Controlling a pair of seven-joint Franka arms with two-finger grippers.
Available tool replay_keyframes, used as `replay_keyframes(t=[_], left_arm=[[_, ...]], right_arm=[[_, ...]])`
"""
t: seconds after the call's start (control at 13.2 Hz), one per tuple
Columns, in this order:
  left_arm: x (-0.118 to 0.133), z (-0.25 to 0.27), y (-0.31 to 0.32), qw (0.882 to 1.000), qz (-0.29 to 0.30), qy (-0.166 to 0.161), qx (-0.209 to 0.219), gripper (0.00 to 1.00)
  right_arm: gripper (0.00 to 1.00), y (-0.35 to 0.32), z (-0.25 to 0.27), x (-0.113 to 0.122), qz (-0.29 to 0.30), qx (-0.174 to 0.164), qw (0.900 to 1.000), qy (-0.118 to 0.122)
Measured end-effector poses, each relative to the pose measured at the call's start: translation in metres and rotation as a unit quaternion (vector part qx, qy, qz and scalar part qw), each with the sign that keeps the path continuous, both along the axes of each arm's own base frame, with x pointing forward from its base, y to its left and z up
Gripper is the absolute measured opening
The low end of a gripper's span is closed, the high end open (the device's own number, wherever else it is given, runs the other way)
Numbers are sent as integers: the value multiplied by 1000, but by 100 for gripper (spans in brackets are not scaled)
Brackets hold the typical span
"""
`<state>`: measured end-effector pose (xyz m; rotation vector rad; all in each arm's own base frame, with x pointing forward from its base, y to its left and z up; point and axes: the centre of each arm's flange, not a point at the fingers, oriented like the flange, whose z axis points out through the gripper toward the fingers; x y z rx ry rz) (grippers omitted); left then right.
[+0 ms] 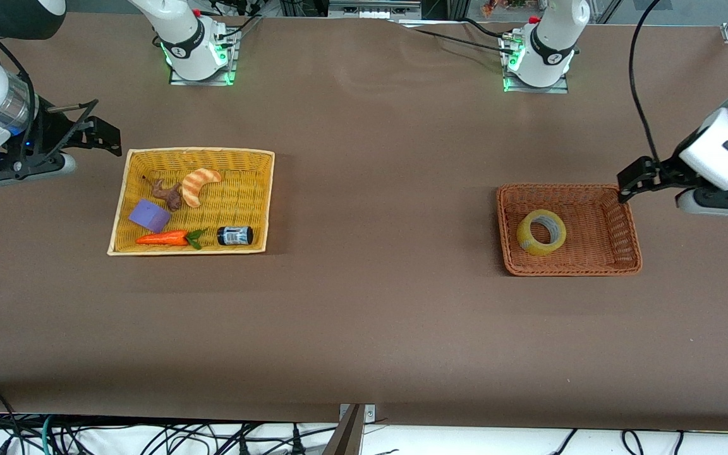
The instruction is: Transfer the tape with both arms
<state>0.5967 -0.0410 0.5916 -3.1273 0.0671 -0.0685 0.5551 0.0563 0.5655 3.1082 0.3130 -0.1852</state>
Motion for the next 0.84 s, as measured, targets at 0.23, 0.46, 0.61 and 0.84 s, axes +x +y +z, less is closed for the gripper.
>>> replay_keyframes(t=[0.23, 0.46, 0.61, 0.84], left_arm=[[-39, -3, -18, 1000, -11, 15, 10, 100], [-60, 5, -18, 1000, -11, 11, 12, 100], [-59, 5, -14, 1000, -6, 9, 8, 100], [-54, 4, -4, 1000, 9, 10, -17, 100]], right_arm=[[100, 0, 0, 0, 0, 0, 1000, 0], [100, 0, 0, 0, 1, 0, 1000, 0], [100, 0, 0, 0, 1, 0, 1000, 0], [100, 0, 0, 0, 1, 0, 1000, 0]])
